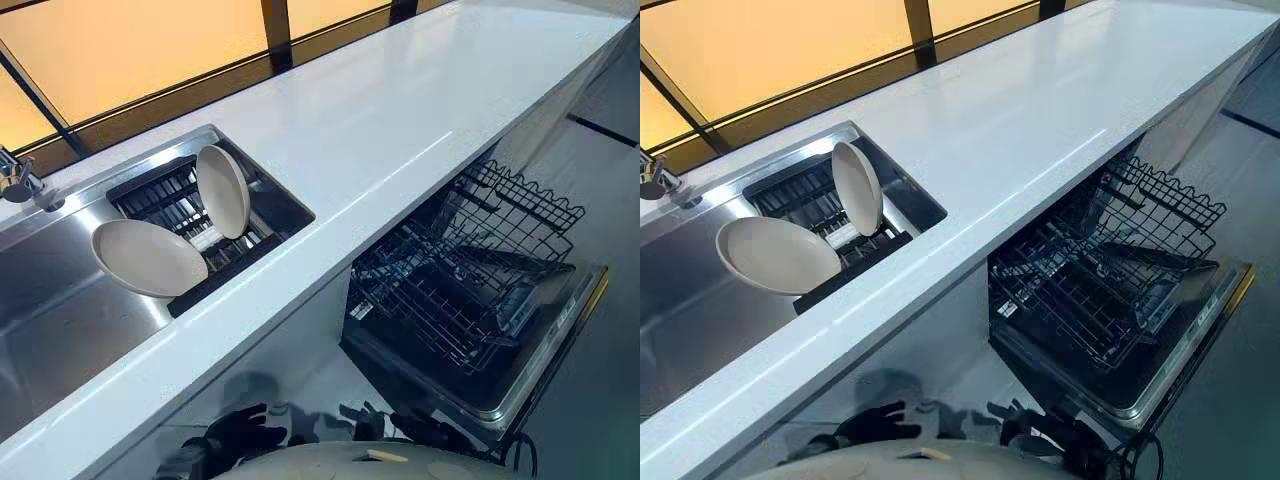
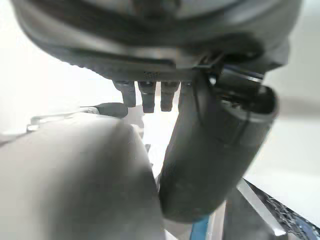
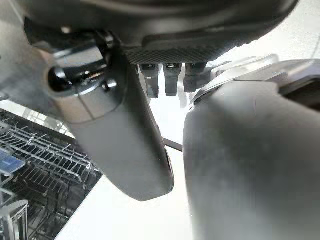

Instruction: Pick up plates and place into dishwasher.

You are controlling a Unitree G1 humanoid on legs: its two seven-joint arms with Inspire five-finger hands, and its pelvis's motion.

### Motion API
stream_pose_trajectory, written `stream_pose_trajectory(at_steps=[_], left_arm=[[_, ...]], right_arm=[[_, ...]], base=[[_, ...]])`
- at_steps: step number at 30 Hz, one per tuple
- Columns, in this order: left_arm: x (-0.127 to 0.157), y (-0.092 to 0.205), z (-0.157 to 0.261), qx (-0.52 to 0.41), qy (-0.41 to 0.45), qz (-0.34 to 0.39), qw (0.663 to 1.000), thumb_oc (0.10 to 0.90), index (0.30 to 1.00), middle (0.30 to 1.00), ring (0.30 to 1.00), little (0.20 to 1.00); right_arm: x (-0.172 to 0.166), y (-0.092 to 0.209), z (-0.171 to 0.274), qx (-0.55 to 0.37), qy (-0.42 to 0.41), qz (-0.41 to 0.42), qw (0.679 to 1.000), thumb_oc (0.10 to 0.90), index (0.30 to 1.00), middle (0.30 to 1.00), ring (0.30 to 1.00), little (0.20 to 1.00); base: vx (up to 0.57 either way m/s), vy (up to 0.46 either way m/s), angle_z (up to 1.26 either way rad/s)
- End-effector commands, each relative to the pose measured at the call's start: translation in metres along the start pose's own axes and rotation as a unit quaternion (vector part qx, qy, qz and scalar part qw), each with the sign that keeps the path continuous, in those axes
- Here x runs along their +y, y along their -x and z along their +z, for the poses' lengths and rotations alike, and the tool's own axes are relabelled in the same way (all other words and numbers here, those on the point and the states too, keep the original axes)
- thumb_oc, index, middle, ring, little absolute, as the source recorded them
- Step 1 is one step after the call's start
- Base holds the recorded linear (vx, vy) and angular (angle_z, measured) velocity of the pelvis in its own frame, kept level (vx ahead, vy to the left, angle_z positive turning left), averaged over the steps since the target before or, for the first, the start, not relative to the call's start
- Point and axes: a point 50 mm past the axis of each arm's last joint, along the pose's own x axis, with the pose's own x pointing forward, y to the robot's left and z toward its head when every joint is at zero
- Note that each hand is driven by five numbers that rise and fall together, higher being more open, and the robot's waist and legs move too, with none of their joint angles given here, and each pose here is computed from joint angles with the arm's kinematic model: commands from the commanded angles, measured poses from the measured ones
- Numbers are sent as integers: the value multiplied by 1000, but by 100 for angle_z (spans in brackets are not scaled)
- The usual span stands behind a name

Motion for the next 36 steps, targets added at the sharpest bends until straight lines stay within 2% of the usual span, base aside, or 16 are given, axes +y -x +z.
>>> stream_pose_trajectory(at_steps=[1, 4, 7, 9, 11, 16, 18, 21, 26, 29, 30, 31, 32, 36], left_arm=[[-3, -2, 9, -22, 12, -14, 1000, 800, 900, 900, 900, 900], [-4, -3, 10, -34, 47, -22, 998, 800, 900, 900, 900, 900], [-8, -2, 14, -71, 151, -54, 985, 800, 900, 900, 900, 900], [-15, -2, 24, -108, 226, -110, 962, 800, 900, 900, 900, 900], [-25, -1, 38, -148, 262, -176, 937, 800, 900, 900, 900, 900], [-44, 11, 81, -234, 227, -314, 892, 800, 900, 900, 900, 900], [-47, 13, 89, -250, 211, -332, 885, 800, 900, 900, 900, 900], [-59, 24, 110, -290, 155, -408, 852, 800, 900, 900, 900, 900], [-85, 60, 152, -351, 25, -546, 761, 800, 900, 900, 900, 900], [-102, 94, 183, -377, -17, -623, 685, 800, 900, 900, 900, 900], [-108, 107, 193, -387, -27, -652, 652, 800, 900, 900, 900, 900], [-122, 135, 211, -396, -31, -699, 595, 800, 900, 900, 900, 900], [-131, 150, 219, -403, -30, -724, 558, 800, 900, 900, 900, 900], [-152, 191, 235, -423, -1, -787, 450, 800, 900, 900, 900, 900]], right_arm=[[-2, 0, 1, -5, -8, 3, 1000, 800, 900, 900, 900, 900], [-2, 0, 1, -3, -11, 2, 1000, 800, 900, 900, 900, 900], [-3, 1, 0, -1, -14, 2, 1000, 800, 900, 900, 900, 900], [-2, 0, 0, -1, -17, 3, 1000, 800, 900, 900, 900, 900], [-1, 0, 1, -1, -19, 4, 1000, 800, 900, 900, 900, 900], [-3, 1, 4, -3, -23, 7, 1000, 800, 900, 900, 900, 900], [-3, 1, 4, -3, -23, 9, 1000, 800, 900, 900, 900, 900], [-3, 1, 6, -1, -17, 12, 1000, 800, 900, 900, 900, 900], [-8, 3, 11, 0, -2, 11, 1000, 800, 900, 900, 900, 900], [-10, 4, 11, -4, -2, 11, 1000, 800, 900, 900, 900, 900], [-11, 4, 10, -4, -4, 9, 1000, 800, 900, 900, 900, 900], [-13, 5, 8, -3, -4, 4, 1000, 800, 900, 900, 900, 900], [-13, 5, 6, -2, -3, 2, 1000, 800, 900, 900, 900, 900], [-14, 5, 3, 2, -2, 0, 1000, 800, 900, 900, 900, 900]], base=[[-90, -266, 33], [0, 0, 0], [0, 0, 0], [0, 0, 0], [-10, -34, 0], [-7, -19, 0], [0, 0, 0], [16, -26, -1], [9, -23, -1], [0, 0, 0], [39, -11, -2], [43, -9, -2], [41, -5, -1], [0, 0, 0]])
